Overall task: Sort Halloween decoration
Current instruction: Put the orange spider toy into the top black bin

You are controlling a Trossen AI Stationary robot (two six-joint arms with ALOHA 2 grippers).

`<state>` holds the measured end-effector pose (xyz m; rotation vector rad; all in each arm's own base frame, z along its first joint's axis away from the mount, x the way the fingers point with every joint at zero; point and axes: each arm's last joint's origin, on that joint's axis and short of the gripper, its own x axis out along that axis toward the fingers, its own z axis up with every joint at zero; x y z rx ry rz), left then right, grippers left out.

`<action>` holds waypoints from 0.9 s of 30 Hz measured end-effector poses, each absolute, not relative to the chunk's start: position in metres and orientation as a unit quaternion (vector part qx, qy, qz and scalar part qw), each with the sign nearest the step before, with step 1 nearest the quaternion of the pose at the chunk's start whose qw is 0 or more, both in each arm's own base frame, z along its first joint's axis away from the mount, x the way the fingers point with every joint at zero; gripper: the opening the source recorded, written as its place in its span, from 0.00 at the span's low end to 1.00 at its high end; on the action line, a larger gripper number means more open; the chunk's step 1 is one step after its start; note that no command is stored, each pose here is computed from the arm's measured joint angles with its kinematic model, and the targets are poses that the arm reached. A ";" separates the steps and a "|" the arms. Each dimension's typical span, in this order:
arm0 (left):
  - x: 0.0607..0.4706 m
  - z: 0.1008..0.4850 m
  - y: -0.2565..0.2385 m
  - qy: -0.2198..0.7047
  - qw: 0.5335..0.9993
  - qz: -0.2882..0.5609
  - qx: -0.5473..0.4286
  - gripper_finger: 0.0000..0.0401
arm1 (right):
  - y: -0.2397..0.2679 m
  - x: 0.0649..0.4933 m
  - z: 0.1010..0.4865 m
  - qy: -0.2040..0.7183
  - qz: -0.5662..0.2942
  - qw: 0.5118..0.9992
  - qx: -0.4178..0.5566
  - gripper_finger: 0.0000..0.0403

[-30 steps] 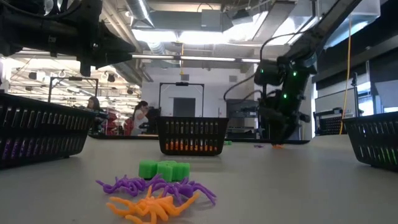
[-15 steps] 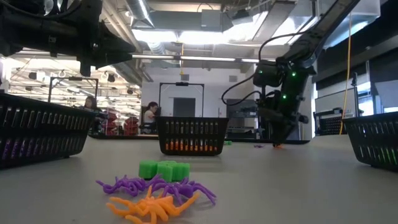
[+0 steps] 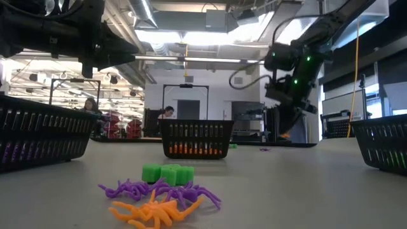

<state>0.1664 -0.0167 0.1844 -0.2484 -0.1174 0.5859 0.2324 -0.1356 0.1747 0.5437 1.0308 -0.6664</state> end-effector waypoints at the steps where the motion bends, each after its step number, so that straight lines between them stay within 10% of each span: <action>1: 0.166 0.184 -0.017 -0.058 0.948 0.288 -0.122 0.33 | -0.132 0.234 0.178 0.470 -0.304 0.790 0.251 0.00; 12: 0.166 0.184 -0.017 -0.058 0.947 0.290 -0.122 0.33 | -0.064 0.290 0.218 0.308 -0.099 0.905 0.275 0.00; 27: 0.166 0.184 -0.017 -0.058 0.947 0.290 -0.123 0.33 | -0.004 0.360 0.262 0.274 -0.025 0.945 0.178 0.06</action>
